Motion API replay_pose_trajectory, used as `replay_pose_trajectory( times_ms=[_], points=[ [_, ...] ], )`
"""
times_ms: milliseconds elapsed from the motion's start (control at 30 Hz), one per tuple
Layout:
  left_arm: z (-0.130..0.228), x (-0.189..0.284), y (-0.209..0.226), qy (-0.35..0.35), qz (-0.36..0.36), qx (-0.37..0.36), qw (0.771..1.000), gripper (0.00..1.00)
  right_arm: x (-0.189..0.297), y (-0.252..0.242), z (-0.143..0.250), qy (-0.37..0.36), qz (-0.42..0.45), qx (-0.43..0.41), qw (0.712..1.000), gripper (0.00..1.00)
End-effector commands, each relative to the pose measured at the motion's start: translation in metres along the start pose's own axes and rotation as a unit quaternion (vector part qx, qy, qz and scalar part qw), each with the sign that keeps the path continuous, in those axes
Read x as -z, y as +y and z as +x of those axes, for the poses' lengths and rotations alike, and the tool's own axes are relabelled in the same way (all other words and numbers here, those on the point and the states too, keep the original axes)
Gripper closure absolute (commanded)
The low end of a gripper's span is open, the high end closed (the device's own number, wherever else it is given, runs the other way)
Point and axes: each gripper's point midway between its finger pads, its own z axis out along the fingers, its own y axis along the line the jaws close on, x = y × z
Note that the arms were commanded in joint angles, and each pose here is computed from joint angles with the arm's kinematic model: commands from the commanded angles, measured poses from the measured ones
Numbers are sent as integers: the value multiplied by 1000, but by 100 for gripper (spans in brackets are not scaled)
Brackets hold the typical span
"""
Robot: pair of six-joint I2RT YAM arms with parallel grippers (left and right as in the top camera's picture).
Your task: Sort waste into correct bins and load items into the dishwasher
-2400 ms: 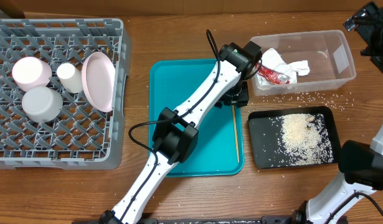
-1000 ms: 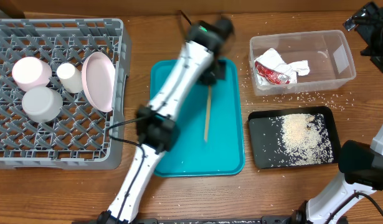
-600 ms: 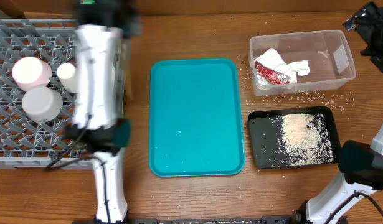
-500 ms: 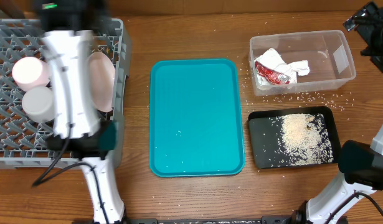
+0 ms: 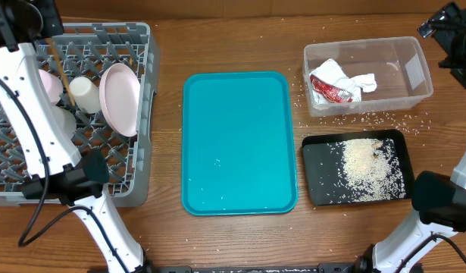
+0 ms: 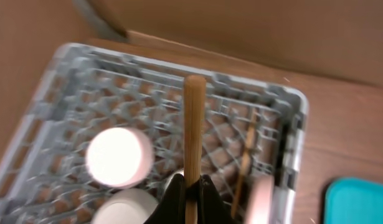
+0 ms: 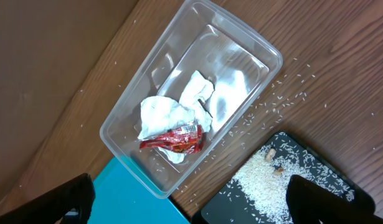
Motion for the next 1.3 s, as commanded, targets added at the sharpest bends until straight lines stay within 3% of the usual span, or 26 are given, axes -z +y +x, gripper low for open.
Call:
replay_pose_trajectory(
  times_ms=[0, 267, 333, 400, 500, 533, 600, 900, 1100, 1267],
  points=[
    [23, -49, -30, 54, 67, -39, 996, 96, 2, 1, -1, -3, -5, 0, 1000, 0],
    [60, -119, -51, 124, 92, -31, 988, 95, 2, 1, -1, -3, -5, 0, 1000, 0],
    [67, -130, -54, 137, 95, -32, 986, 90, 2, 1, -1, -3, -5, 0, 1000, 0],
    [73, -138, -57, 147, 94, -20, 984, 67, 2, 1, -1, -3, -5, 0, 1000, 0],
    [76, -140, -59, 153, 93, -6, 984, 40, 2, 1, -1, -3, -5, 0, 1000, 0],
    [74, -136, -59, 151, 93, -5, 984, 19, 2, 1, -1, -3, -5, 0, 1000, 0],
    [70, -128, -58, 147, 91, 3, 985, 0, 2, 1, -1, -3, -5, 0, 1000, 0],
    [57, -23, -52, 129, 86, 35, 987, 0, 2, 1, -1, -3, -5, 0, 1000, 0],
    [27, 85, -75, 28, 168, 34, 985, 0, 2, 1, -1, -3, -5, 0, 1000, 0],
    [21, 168, -73, -50, 173, 30, 983, 0, 2, 1, -1, -3, -5, 0, 1000, 0]
  ],
)
